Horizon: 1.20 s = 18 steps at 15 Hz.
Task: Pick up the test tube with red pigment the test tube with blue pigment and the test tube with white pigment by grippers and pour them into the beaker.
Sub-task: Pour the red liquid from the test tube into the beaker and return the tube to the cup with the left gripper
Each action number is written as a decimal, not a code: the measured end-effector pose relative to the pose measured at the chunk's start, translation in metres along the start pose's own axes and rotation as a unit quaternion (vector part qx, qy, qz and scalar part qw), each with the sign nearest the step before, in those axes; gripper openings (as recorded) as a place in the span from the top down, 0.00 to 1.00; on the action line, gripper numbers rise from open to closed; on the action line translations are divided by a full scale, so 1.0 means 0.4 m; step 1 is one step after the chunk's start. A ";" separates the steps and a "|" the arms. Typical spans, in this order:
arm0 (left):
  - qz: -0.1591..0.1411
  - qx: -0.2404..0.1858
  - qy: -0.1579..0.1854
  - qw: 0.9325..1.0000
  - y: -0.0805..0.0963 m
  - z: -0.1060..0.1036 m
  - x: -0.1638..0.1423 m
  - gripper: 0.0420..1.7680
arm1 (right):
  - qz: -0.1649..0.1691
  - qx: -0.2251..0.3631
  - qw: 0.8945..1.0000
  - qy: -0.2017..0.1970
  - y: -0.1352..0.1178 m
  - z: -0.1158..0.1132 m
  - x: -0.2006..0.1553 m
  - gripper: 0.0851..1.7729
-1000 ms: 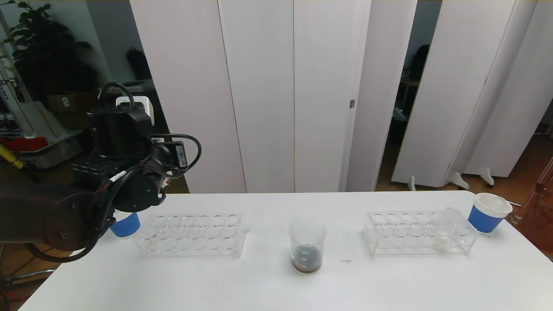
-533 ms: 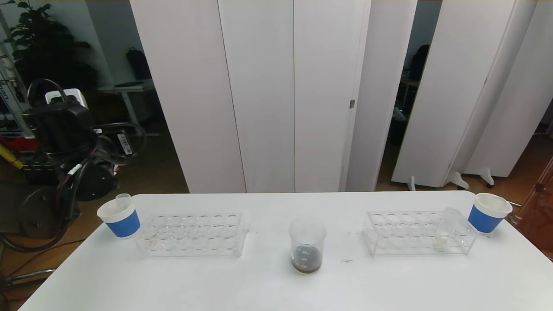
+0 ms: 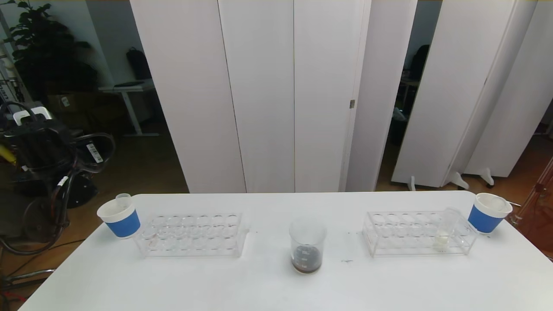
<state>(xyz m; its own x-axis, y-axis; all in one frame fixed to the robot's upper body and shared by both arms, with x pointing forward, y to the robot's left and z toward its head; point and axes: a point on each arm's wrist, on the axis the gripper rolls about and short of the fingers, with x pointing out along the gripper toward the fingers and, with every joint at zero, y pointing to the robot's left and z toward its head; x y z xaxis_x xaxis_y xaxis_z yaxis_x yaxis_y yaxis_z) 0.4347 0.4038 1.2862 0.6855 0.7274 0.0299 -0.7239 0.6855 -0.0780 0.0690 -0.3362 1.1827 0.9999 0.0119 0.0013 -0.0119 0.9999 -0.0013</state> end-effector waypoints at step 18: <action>-0.022 -0.040 0.117 0.992 0.005 -0.214 0.041 0.69 | 0.000 0.000 1.000 0.000 0.000 0.000 0.000 0.01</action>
<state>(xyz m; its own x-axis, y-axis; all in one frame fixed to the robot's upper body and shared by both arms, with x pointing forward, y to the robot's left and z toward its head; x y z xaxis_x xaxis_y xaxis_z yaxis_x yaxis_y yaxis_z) 0.4510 0.4144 1.2012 0.7220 0.6633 -0.1967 -0.6911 0.7046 -0.1608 0.0690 -0.3362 1.1827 0.9999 0.0119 0.0013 -0.0119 0.9999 -0.0017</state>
